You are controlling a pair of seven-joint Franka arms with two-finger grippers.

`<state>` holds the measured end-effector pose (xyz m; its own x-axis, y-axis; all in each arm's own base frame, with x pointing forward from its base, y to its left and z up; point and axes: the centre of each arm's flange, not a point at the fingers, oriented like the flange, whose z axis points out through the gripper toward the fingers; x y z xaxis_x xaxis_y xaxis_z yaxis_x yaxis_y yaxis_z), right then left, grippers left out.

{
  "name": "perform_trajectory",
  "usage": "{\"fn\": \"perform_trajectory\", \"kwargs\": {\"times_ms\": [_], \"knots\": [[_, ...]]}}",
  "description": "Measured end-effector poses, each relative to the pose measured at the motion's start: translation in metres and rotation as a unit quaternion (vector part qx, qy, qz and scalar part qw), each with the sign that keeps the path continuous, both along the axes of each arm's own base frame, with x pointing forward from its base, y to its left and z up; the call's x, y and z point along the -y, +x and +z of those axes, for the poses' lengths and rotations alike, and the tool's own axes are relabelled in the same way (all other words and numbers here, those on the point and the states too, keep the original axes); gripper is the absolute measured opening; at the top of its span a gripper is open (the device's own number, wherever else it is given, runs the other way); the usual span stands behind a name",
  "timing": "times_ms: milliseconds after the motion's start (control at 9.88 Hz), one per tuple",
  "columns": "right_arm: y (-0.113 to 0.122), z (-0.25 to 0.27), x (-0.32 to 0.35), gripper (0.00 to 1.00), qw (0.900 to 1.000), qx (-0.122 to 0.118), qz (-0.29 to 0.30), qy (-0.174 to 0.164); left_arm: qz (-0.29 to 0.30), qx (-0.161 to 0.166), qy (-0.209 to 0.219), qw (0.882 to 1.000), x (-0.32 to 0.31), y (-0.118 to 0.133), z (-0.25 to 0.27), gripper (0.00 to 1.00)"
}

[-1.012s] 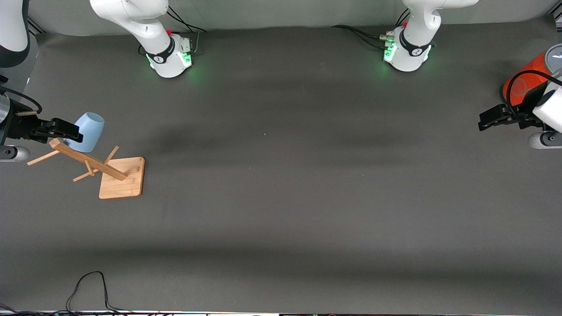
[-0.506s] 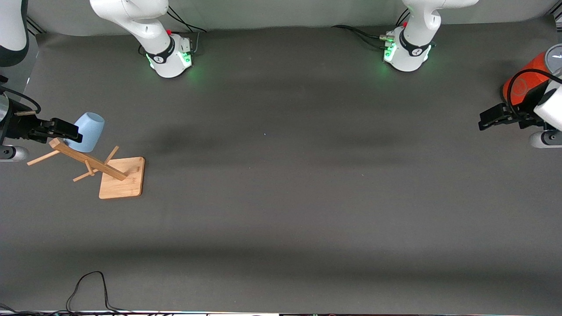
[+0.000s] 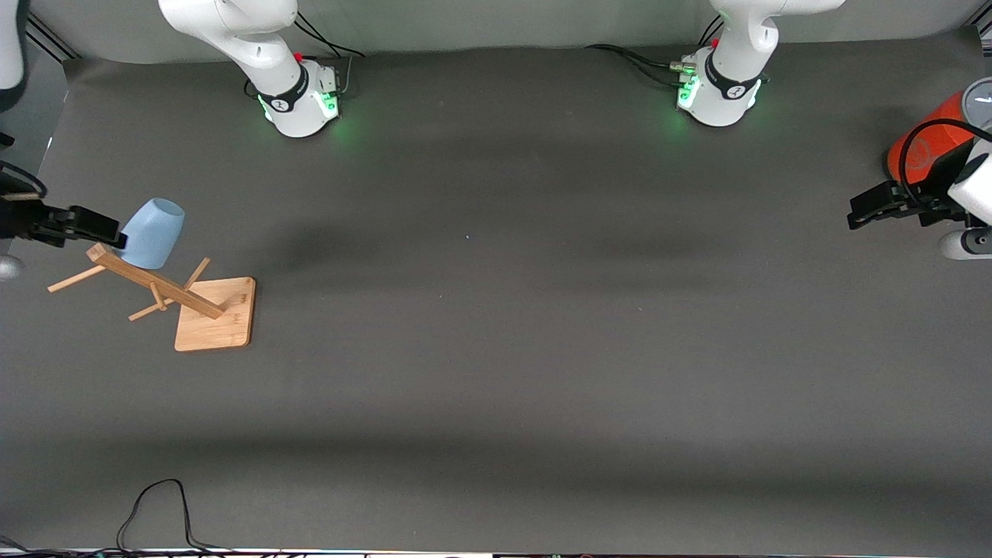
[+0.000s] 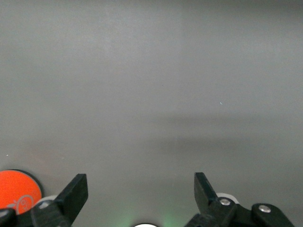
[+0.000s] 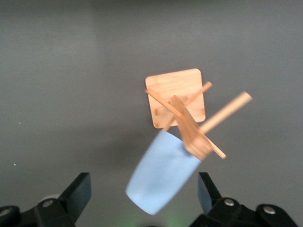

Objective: Rotate and upright cup with both arms

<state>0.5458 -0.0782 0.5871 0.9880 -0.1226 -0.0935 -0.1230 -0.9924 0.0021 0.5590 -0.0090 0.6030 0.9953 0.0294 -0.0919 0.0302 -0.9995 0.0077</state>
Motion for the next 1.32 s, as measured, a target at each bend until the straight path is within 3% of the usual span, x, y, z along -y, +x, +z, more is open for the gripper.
{"fn": "perform_trajectory", "kwargs": {"times_ms": [405,506,708,1012,1315], "knots": [[-0.063,0.001,0.016,1.00,0.999,0.013,-0.024,0.016,0.000,-0.002,0.000,1.000,0.000,0.000,-0.001,1.00],[-0.071,-0.001,0.015,1.00,0.998,0.015,-0.054,0.016,0.000,-0.003,0.000,1.000,0.000,0.000,-0.002,1.00],[-0.073,-0.005,0.012,1.00,0.988,0.011,-0.154,0.008,0.000,-0.008,0.000,1.000,0.000,0.000,-0.006,1.00],[-0.070,-0.010,0.012,1.00,0.959,0.009,-0.284,-0.002,-0.001,-0.017,0.000,1.000,0.000,-0.001,-0.011,1.00],[-0.057,-0.028,0.013,1.00,0.952,0.016,-0.307,-0.006,-0.004,-0.021,0.000,1.000,0.003,-0.002,-0.012,1.00]]}}
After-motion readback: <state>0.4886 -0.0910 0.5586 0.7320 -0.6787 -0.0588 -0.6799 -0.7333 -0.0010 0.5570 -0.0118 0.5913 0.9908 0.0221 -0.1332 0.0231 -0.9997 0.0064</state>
